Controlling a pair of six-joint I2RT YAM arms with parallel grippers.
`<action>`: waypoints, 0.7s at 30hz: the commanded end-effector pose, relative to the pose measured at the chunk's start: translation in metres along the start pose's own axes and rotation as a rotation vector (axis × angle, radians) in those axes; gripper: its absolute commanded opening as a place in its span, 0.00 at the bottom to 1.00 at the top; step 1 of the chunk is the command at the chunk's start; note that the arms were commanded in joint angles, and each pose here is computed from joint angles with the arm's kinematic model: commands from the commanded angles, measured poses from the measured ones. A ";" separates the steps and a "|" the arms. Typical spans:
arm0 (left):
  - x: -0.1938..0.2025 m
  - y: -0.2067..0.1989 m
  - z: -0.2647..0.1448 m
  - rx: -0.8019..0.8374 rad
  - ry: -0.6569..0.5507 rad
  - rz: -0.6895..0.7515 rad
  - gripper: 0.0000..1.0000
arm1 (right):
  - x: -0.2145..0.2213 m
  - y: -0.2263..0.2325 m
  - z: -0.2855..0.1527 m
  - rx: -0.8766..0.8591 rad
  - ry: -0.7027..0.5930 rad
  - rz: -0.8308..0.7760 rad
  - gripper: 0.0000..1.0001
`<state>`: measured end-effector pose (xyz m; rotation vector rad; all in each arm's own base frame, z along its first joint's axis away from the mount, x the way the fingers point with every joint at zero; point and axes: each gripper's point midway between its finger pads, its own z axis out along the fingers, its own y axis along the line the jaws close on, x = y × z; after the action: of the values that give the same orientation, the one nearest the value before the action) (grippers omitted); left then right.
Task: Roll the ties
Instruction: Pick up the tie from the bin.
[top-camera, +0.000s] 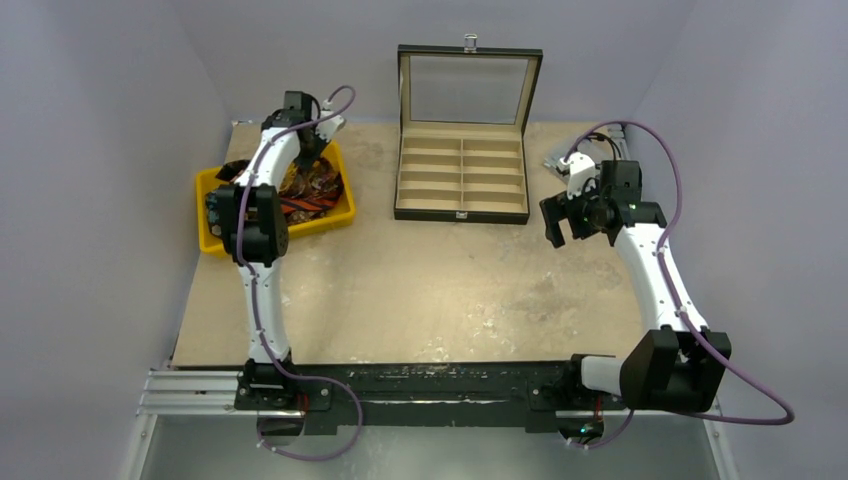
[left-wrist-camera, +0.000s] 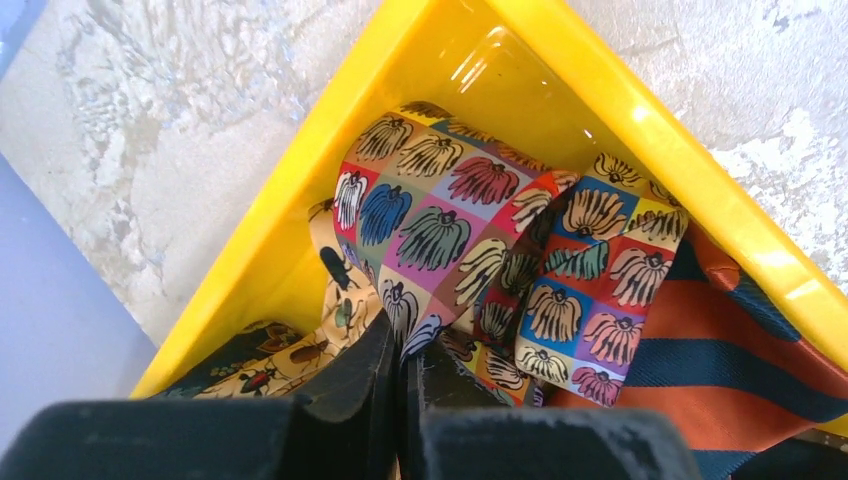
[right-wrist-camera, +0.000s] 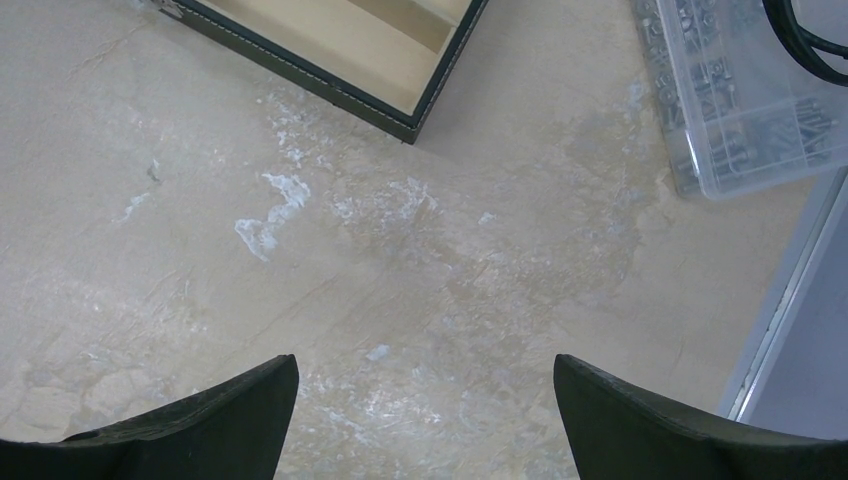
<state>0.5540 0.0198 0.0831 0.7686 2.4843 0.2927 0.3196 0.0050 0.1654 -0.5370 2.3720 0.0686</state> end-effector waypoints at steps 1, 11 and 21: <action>-0.046 0.038 -0.057 -0.096 -0.159 -0.011 0.00 | -0.019 -0.004 -0.016 0.018 -0.057 -0.033 0.98; -0.103 0.044 -0.260 -0.092 -0.546 -0.146 0.00 | -0.033 0.001 -0.028 0.003 -0.123 -0.056 0.98; -0.108 0.021 -0.425 -0.074 -0.827 -0.180 0.00 | -0.052 0.013 -0.036 -0.065 -0.204 -0.082 0.98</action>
<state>0.4443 -0.0239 0.4667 0.5035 1.7677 0.1331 0.3174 0.0174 0.1873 -0.5838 2.2919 0.1285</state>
